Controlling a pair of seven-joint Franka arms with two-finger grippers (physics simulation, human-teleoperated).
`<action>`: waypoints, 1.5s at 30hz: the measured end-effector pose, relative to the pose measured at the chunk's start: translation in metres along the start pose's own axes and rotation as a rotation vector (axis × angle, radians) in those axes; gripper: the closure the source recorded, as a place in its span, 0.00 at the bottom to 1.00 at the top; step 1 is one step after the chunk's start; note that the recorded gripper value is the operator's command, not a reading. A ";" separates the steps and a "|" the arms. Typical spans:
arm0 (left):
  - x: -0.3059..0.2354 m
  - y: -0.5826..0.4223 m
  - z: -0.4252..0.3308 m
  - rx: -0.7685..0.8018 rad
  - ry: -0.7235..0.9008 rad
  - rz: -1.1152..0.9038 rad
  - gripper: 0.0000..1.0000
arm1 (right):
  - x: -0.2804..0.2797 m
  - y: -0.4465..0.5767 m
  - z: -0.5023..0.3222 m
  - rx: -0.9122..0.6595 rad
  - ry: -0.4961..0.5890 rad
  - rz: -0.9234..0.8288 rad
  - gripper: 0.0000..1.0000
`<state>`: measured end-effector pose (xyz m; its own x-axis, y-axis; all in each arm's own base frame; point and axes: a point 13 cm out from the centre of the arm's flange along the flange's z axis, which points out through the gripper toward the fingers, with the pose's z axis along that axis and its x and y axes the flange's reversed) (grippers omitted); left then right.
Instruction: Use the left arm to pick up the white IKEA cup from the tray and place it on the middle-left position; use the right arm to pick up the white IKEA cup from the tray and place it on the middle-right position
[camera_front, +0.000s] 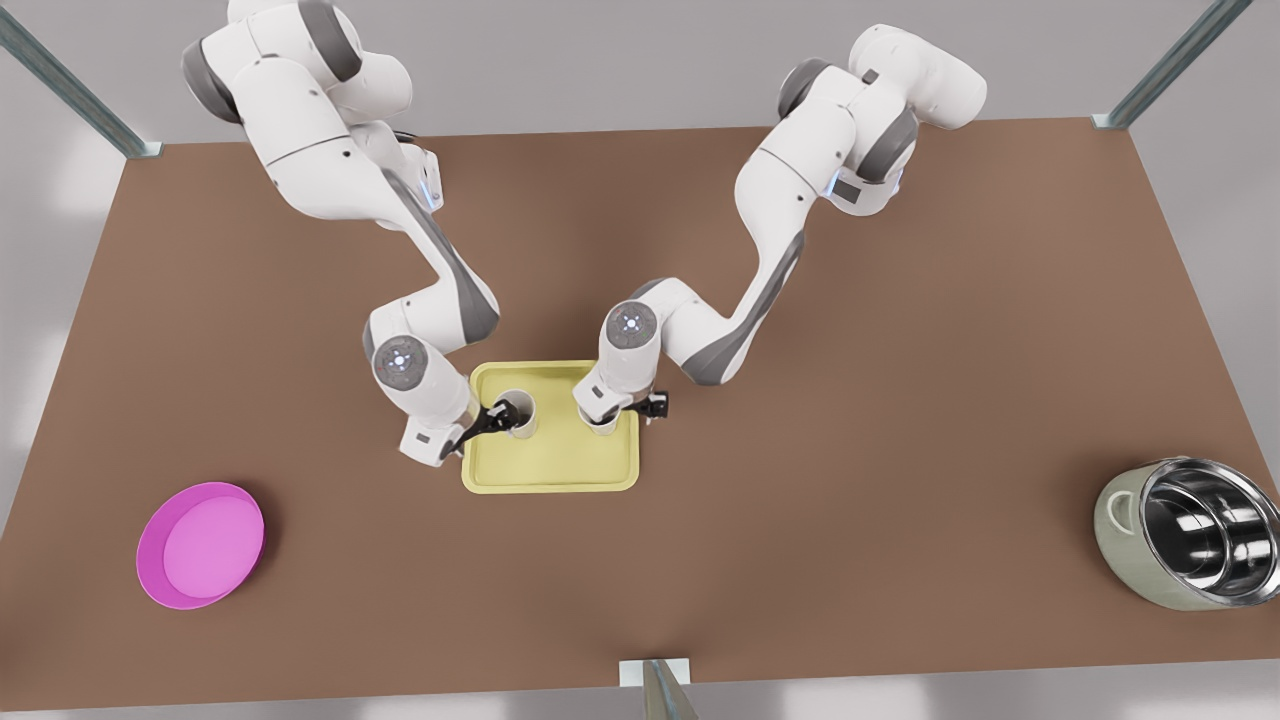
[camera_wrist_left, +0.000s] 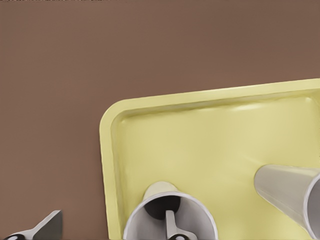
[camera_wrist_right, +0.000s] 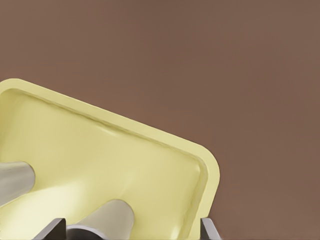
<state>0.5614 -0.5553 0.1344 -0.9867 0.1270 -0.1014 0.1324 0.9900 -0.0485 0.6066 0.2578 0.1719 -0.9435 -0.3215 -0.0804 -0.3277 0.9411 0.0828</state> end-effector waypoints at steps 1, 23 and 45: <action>-0.002 -0.001 0.002 0.003 -0.009 -0.008 0.00 | 0.002 0.001 0.003 -0.001 0.004 0.001 0.00; 0.011 -0.002 0.025 -0.029 -0.043 -0.062 0.45 | 0.044 0.005 0.057 -0.006 0.107 -0.015 0.07; -0.061 0.080 -0.078 0.014 -0.085 -0.314 0.86 | 0.036 0.020 0.044 -0.025 0.090 -0.044 0.82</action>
<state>0.6246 -0.4787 0.2139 -0.9681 -0.1909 -0.1623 -0.1755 0.9789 -0.1043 0.5687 0.2693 0.1270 -0.9284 -0.3715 0.0050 -0.3689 0.9234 0.1062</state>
